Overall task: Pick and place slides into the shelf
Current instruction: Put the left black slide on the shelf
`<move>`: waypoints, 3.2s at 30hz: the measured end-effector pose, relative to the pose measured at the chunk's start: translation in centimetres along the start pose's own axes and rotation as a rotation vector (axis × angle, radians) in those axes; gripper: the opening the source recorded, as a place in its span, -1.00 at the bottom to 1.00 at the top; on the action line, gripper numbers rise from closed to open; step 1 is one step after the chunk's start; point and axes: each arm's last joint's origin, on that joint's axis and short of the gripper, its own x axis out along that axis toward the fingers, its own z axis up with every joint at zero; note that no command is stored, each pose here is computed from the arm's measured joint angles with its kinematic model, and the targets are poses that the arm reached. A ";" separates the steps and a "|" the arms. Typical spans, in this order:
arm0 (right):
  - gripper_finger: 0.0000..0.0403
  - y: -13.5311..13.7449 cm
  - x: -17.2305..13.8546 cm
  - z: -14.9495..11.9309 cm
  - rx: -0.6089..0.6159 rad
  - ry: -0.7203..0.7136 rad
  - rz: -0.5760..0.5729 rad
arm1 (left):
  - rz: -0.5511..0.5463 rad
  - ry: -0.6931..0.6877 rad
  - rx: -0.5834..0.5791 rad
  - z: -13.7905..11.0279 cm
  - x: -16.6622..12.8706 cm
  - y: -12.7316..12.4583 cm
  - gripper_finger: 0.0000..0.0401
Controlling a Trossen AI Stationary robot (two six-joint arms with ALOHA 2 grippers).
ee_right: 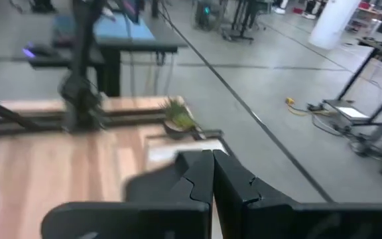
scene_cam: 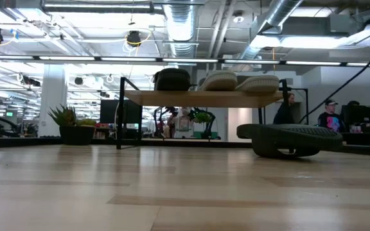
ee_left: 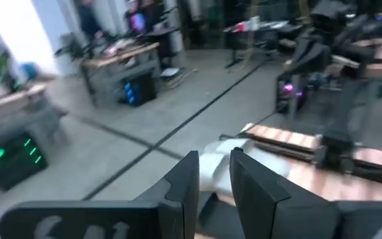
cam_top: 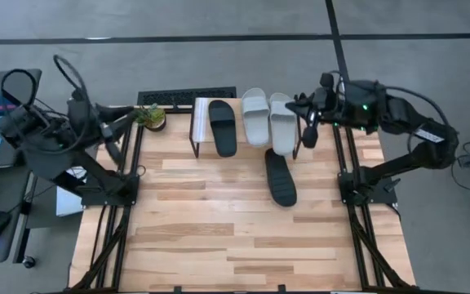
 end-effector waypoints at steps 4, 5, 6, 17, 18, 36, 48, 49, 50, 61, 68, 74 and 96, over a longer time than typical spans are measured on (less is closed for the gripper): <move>-1.00 -1.5 1.0 -0.5 -0.040 0.036 -0.012 | 0.077 0.096 0.024 -1.4 2.0 -0.5 -0.63; -1.00 -1.7 1.4 -0.6 -0.050 0.042 -0.006 | 0.085 0.135 0.040 -2.0 2.6 -0.6 -0.63; -1.00 -2.0 1.7 -0.7 -0.057 0.048 -0.002 | 0.097 0.175 0.063 -2.6 3.1 -0.7 -0.63; -1.00 -4.7 1.7 -1.2 -0.022 0.066 -0.115 | 0.537 0.065 -0.283 -10.7 7.1 1.7 -0.63; -1.00 -4.9 1.3 -1.2 -0.018 0.062 -0.129 | 0.540 0.043 -0.341 -11.5 7.7 1.3 -0.63; -1.00 -8.1 -4.8 -0.8 -0.053 -0.066 -0.359 | 0.295 0.248 -0.793 -15.4 21.2 1.1 -0.63; -1.00 -8.0 -4.6 -1.0 -0.109 -0.046 -0.318 | 0.259 0.616 -0.740 -13.7 25.7 6.7 -0.95; -1.00 -8.0 -4.6 -1.0 -0.109 -0.044 -0.316 | 0.255 0.619 -0.723 -13.1 26.0 6.9 -0.98; -1.00 -8.0 -4.6 -1.0 -0.111 -0.042 -0.316 | 0.246 0.621 -0.703 -12.6 26.4 7.0 -0.98; -1.00 -7.9 -4.5 -1.4 -0.135 -0.001 -0.304 | 0.126 1.056 -0.282 -11.3 30.3 6.9 -1.00; -1.00 -7.8 -4.5 -1.6 -0.133 0.019 -0.298 | -0.038 1.179 -0.006 -11.2 31.8 6.8 -1.00; -1.00 -7.8 -4.5 -1.7 -0.117 0.024 -0.295 | -0.157 1.212 0.072 -12.3 33.2 6.4 -1.00; -1.00 -7.7 -4.5 -1.8 -0.079 0.029 -0.291 | -0.227 1.176 0.129 -12.6 33.5 5.5 -1.00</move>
